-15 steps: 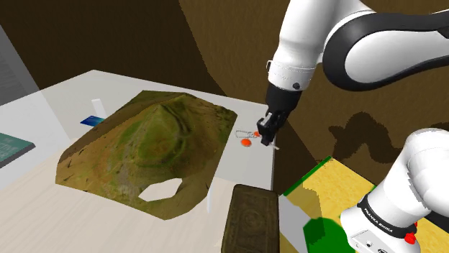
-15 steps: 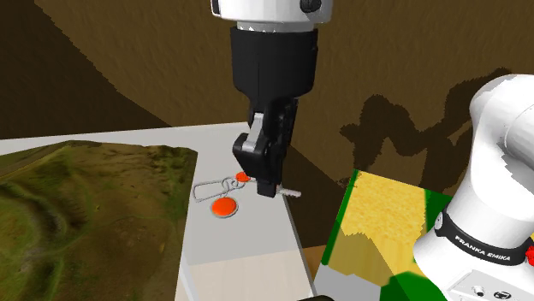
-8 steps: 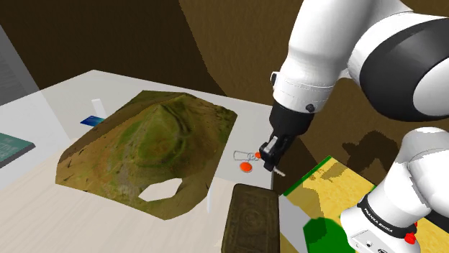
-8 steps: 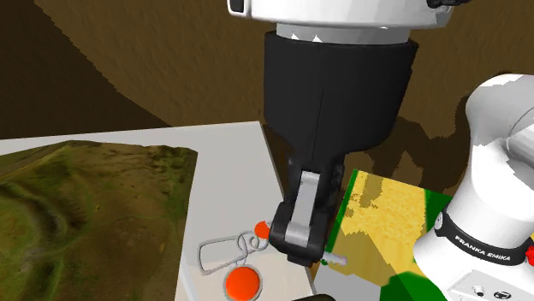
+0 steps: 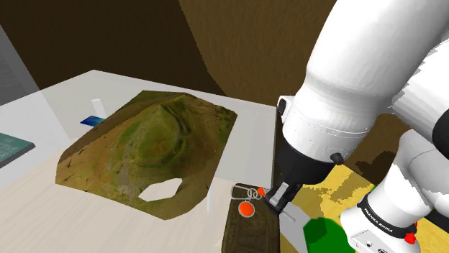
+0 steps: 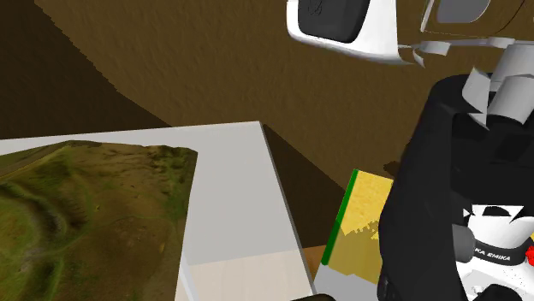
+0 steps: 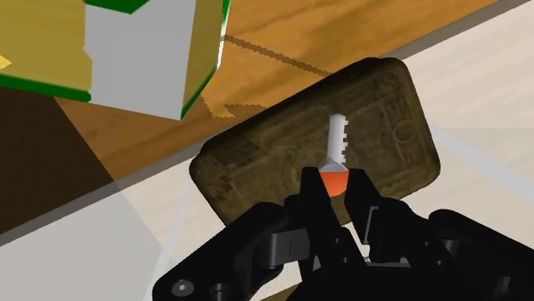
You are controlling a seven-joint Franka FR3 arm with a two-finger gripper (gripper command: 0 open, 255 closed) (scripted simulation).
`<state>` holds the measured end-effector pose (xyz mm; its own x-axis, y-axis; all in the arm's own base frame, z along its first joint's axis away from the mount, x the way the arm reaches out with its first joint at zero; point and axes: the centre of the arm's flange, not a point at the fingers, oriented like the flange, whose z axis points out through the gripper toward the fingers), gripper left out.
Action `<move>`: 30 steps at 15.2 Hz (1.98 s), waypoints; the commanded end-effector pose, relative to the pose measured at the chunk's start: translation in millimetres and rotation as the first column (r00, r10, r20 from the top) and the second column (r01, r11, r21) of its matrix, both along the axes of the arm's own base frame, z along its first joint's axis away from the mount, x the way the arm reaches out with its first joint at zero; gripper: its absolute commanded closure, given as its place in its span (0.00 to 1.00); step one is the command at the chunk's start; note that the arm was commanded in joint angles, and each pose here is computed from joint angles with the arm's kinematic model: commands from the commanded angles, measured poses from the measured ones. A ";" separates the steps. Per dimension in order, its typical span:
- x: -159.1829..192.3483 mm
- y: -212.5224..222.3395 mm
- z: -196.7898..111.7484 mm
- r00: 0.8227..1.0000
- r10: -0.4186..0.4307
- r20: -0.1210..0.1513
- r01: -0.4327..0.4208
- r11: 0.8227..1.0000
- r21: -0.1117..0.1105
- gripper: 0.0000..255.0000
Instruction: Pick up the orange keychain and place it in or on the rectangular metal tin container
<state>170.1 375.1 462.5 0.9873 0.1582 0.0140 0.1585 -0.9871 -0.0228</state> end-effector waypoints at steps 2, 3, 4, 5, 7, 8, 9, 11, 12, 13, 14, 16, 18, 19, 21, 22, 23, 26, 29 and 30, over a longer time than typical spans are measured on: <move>-5.7 5.9 -13.7 1.000 -0.002 0.000 0.002 1.000 0.000 1.00; -5.7 5.9 -18.9 1.000 -0.002 0.000 0.002 1.000 0.000 1.00; -5.7 5.9 -24.2 1.000 -0.002 0.000 0.002 1.000 0.000 1.00; -5.7 5.9 -29.5 1.000 -0.002 0.000 0.002 1.000 0.000 1.00; -5.7 5.9 -40.1 1.000 -0.002 0.000 0.002 1.000 0.000 1.00; -5.7 5.9 -45.3 1.000 -0.002 0.000 0.002 1.000 0.000 1.00; -5.7 5.9 -50.6 1.000 -0.002 0.000 0.002 1.000 0.000 1.00; -5.7 5.9 -61.2 1.000 -0.002 0.000 0.002 1.000 0.000 1.00; -5.7 5.9 -66.5 1.000 -0.002 0.000 0.002 1.000 0.000 1.00; -5.7 5.9 -71.7 1.000 -0.002 0.000 0.002 1.000 0.000 1.00; -5.7 5.9 -75.8 1.000 -0.002 0.000 0.002 1.000 0.000 1.00; -5.8 5.9 -75.8 1.000 -0.002 0.000 0.002 1.000 0.000 1.00; -5.7 5.9 -75.8 1.000 -0.002 0.000 0.002 1.000 0.000 1.00; -5.7 5.9 -75.8 1.000 -0.002 0.000 0.002 1.000 0.000 1.00; -5.7 5.9 -75.8 1.000 -0.002 0.000 0.002 1.000 0.000 1.00; -5.7 5.9 -75.8 1.000 -0.002 0.000 0.002 1.000 0.000 1.00; -5.7 6.0 -75.9 1.000 -0.002 0.000 0.002 1.000 0.000 0.00; -5.8 6.0 -76.0 1.000 -0.002 0.000 0.002 1.000 0.000 0.00; -5.9 5.6 -62.6 1.000 -0.002 0.000 0.002 1.000 0.000 0.00; -6.0 5.2 -49.4 1.000 -0.002 0.000 0.002 1.000 0.000 0.00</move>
<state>163.1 378.9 404.1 0.9875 0.1566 0.0149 0.1570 -0.9873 -0.0244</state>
